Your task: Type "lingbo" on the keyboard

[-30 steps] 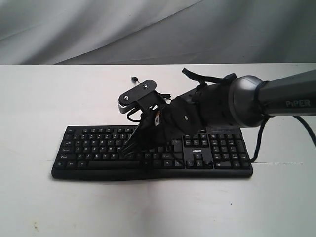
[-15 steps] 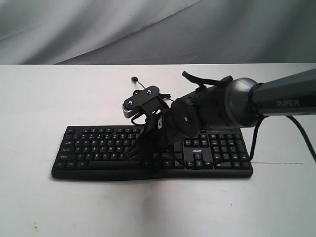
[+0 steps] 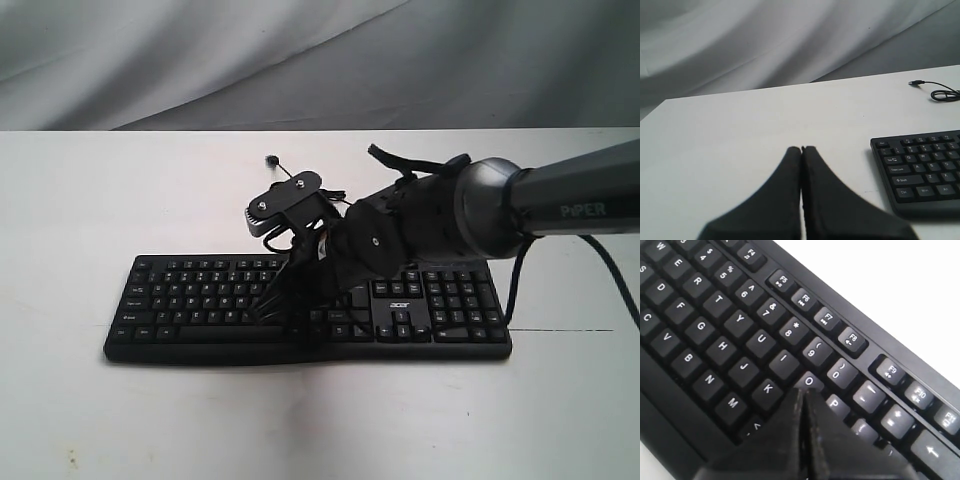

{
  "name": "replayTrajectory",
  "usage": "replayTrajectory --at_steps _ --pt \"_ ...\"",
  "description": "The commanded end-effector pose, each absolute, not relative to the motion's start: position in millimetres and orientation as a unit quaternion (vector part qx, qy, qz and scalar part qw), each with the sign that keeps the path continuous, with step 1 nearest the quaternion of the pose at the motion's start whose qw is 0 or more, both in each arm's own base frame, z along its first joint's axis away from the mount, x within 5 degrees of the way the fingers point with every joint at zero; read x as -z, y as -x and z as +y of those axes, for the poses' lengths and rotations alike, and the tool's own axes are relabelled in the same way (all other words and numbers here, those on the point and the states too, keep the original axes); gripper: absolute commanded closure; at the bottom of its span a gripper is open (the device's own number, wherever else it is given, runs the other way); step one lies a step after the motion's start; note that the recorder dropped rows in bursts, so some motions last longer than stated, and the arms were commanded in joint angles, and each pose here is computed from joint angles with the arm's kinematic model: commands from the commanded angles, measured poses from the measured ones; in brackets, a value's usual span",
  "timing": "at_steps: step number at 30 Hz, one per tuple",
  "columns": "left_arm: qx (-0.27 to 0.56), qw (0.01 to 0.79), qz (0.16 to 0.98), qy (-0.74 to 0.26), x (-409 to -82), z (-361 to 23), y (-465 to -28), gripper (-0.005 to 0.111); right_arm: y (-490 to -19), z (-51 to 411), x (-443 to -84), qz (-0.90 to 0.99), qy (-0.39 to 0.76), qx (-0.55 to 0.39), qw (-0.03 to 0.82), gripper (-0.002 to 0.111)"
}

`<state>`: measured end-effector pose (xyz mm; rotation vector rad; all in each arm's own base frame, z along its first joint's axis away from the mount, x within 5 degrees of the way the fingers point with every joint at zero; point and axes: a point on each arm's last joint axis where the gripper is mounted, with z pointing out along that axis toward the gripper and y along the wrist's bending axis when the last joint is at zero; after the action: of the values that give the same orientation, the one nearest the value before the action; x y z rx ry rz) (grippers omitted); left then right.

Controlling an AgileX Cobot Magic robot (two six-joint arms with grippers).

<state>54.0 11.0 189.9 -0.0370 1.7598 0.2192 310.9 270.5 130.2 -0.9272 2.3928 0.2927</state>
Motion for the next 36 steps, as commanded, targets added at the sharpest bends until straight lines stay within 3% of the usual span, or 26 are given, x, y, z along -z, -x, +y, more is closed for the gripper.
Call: replayTrajectory --at_steps 1,23,29,36 --pt "-0.091 0.636 0.766 0.015 -189 10 -54 0.107 -310 276 -134 0.885 0.347 -0.115 0.288 0.108" --pt "-0.091 0.636 0.766 0.015 -189 10 -54 0.107 -313 275 -119 0.889 0.345 -0.111 0.281 0.108" --pt "-0.091 0.636 0.766 0.015 -189 10 -54 0.107 -313 276 -147 0.879 0.346 -0.119 0.306 0.108" --pt "-0.091 0.636 0.766 0.015 -189 10 -54 0.107 -330 291 -149 0.878 0.349 -0.119 0.305 0.108"
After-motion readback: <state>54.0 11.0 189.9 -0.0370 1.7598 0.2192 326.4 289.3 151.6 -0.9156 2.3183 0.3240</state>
